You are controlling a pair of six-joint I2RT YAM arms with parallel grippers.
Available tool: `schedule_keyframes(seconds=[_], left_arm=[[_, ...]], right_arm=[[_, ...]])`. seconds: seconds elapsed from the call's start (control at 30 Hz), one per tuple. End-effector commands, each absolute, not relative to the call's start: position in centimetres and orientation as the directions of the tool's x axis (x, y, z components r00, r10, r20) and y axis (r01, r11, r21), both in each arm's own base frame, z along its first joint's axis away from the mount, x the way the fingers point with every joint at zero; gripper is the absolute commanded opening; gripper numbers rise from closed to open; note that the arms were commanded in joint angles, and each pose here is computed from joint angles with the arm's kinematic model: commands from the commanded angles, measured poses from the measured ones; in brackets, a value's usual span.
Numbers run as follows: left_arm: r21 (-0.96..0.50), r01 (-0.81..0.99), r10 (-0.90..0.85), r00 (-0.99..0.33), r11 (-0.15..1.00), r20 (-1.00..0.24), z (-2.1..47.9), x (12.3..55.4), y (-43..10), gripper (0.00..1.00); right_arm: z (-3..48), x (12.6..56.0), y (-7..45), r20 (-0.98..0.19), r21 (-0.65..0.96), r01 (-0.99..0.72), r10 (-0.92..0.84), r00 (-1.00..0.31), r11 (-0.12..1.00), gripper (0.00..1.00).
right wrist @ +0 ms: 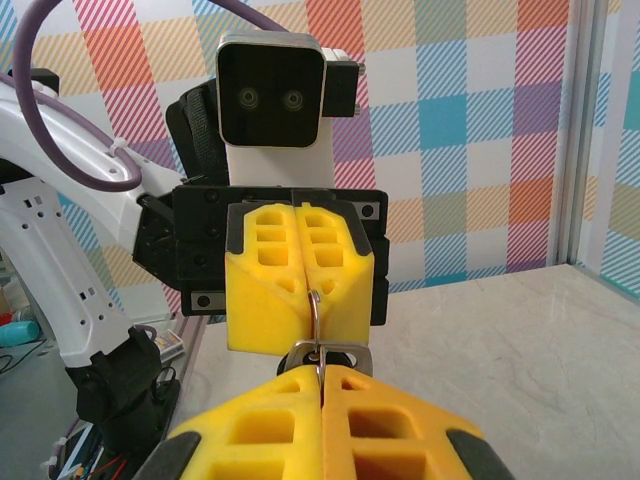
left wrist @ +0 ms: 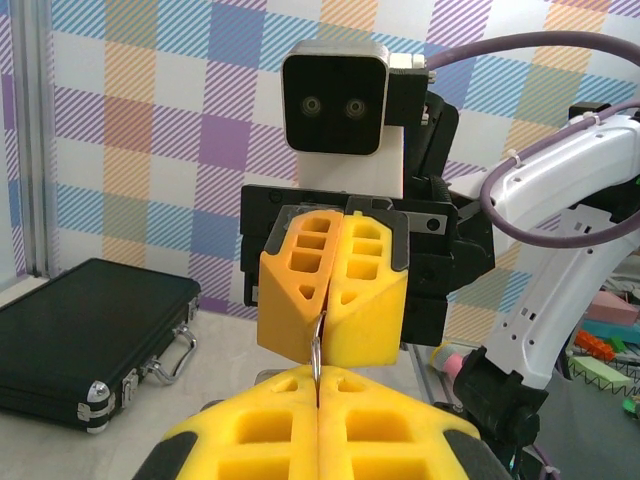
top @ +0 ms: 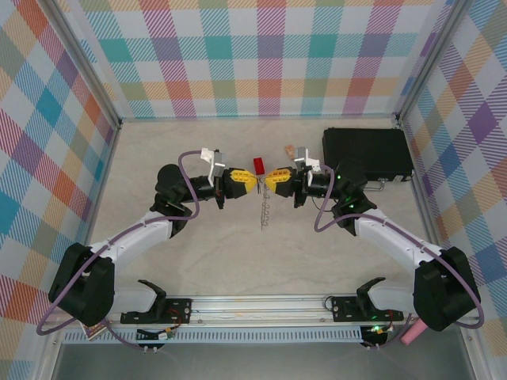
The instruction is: Put the keys on the keyring
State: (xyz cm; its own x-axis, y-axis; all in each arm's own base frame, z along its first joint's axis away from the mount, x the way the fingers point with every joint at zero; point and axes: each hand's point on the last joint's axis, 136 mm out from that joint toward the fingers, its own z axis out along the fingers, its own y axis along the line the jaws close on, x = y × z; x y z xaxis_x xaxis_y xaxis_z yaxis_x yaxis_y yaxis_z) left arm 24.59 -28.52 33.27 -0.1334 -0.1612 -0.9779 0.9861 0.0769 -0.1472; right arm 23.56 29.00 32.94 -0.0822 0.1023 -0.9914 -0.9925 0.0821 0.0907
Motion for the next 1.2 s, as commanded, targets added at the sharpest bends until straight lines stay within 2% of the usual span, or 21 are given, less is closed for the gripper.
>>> schedule_keyframes(seconds=[0.0, 0.87, 1.17], left_arm=[[-0.091, 0.993, -0.190, -0.076, 0.070, -0.979, 34.99, 24.18, -28.14, 0.00], [-0.114, 0.993, -0.166, -0.108, 0.024, -0.980, 34.29, 24.03, -28.76, 0.00], [-0.096, 0.993, -0.192, -0.081, 0.070, -0.978, 34.87, 24.25, -28.22, 0.00]], right_arm=[[35.33, 22.66, 28.73, -0.989, -0.003, -0.997, 0.145, 0.014, 0.075, 0.00], [35.18, 22.77, 28.90, -0.990, 0.009, -0.998, 0.142, 0.000, 0.065, 0.00], [35.10, 22.84, 28.79, -0.990, 0.006, -0.997, 0.142, 0.005, 0.078, 0.00]])
